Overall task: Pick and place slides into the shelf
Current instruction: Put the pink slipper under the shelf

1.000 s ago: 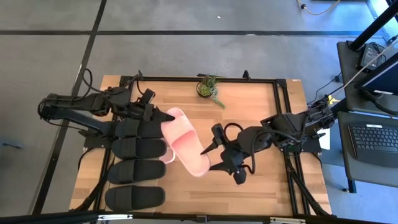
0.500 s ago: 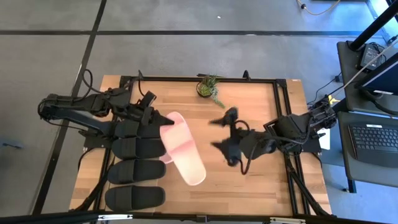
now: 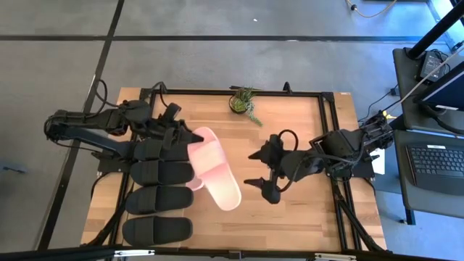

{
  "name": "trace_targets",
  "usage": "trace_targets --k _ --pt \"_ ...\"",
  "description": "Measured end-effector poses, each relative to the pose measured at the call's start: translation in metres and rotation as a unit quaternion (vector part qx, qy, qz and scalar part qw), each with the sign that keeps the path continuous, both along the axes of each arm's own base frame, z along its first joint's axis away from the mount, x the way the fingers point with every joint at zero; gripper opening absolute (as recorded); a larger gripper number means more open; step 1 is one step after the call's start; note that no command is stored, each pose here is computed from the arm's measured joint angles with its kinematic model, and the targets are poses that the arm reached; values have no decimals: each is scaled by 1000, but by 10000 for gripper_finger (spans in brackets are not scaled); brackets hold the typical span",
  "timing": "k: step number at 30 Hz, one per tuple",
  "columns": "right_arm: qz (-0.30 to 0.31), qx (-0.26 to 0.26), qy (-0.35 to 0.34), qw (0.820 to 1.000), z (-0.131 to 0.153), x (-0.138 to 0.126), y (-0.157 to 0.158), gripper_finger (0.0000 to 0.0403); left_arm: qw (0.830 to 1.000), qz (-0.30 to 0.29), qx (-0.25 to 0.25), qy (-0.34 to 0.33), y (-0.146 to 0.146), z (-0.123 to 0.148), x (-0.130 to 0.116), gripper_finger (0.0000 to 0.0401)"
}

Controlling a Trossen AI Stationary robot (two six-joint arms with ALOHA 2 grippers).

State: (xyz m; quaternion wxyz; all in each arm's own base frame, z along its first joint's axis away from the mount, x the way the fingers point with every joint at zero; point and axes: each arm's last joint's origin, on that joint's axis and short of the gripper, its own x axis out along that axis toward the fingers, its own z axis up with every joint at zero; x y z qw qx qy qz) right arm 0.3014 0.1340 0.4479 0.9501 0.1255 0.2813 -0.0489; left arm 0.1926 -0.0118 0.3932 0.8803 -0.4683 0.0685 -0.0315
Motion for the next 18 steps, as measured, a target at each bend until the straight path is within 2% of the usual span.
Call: trace_targets --k 3,6,10,12,18 --pt "-26 57 -14 998 2 1 4 367 999 2 37 -10 2 1 0 35" --pt "-40 91 -11 995 -1 2 10 367 997 3 72 -30 3 4 0 32" --pt "-71 129 8 989 -11 10 15 367 995 -10 84 -54 6 9 0 31" --pt "-84 143 11 986 -17 17 17 367 995 -16 84 -58 9 10 -2 33" --pt "-83 139 14 987 -29 31 26 367 993 -34 98 -59 17 9 -2 30"
